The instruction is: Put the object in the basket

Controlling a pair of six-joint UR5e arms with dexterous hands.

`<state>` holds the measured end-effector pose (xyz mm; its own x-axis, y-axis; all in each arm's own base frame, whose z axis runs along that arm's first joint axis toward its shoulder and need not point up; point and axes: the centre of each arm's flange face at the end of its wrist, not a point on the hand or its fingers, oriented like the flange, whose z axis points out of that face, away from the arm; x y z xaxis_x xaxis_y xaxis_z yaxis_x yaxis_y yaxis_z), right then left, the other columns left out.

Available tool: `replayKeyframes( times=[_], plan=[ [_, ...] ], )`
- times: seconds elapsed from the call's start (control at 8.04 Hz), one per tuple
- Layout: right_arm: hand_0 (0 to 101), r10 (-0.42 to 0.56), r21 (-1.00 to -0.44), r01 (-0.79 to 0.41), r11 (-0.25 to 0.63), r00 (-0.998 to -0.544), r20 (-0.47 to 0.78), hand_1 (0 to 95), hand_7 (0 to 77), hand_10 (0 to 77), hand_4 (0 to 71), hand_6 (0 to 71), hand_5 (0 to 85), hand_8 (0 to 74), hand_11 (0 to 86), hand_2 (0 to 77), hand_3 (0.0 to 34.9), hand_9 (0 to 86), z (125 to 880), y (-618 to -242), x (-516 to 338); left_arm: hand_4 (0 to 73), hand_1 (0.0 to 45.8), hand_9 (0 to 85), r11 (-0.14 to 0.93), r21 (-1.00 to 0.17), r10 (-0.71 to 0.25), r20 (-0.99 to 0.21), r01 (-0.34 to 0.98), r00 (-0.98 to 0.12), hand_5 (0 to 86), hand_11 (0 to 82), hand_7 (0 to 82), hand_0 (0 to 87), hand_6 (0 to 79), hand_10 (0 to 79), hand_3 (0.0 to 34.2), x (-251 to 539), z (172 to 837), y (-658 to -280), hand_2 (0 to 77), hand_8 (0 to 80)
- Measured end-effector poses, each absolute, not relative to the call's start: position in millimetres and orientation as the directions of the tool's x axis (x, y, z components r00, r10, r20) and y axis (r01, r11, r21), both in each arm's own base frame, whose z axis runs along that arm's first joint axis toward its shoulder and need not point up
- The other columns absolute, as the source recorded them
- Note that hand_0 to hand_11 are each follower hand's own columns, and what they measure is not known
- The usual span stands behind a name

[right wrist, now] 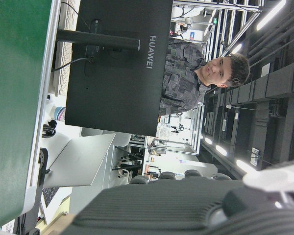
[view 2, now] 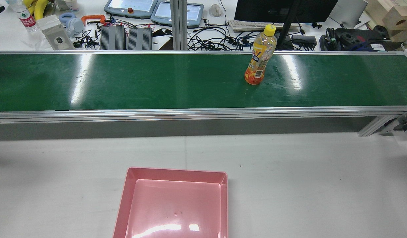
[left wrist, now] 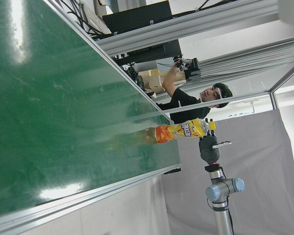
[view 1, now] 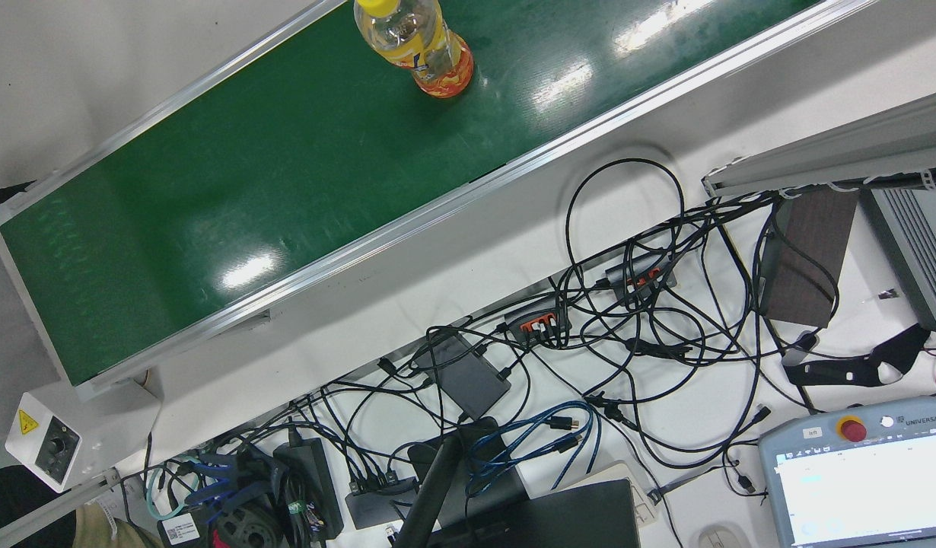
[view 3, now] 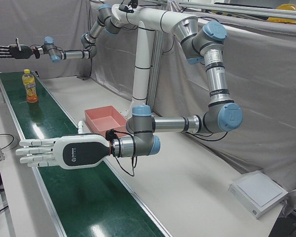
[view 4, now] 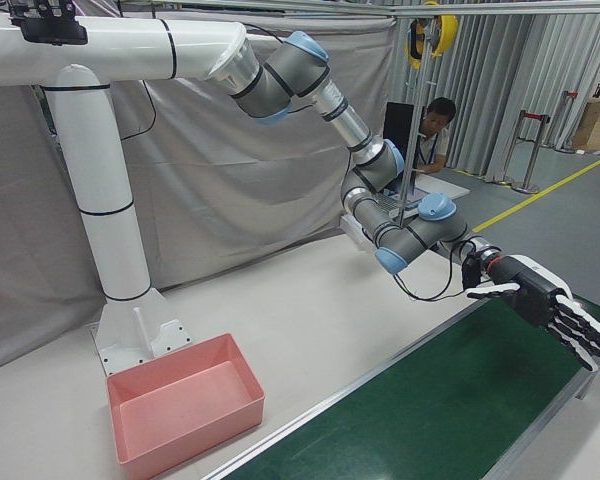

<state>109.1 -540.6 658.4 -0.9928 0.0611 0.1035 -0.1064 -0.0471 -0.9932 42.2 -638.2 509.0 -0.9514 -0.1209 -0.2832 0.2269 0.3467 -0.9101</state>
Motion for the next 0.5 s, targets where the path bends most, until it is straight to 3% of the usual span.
replayKeyframes(
  times=[0.5],
  plan=[
    [0,0.061,-0.993,-0.106,-0.047,-0.993,0.103,0.0,0.5,0.0,0.0,0.0,0.0,0.0,0.0,0.5,0.2,0.0,658.4,-540.6,109.0,4.9,6.5,0.5,0.349,-0.909,-0.12,-0.283,0.226,-0.952,6.5,9.3,0.5,56.6,1.6,4.9,0.0,42.3,507.5,-638.6,0.0,0.5]
  ],
)
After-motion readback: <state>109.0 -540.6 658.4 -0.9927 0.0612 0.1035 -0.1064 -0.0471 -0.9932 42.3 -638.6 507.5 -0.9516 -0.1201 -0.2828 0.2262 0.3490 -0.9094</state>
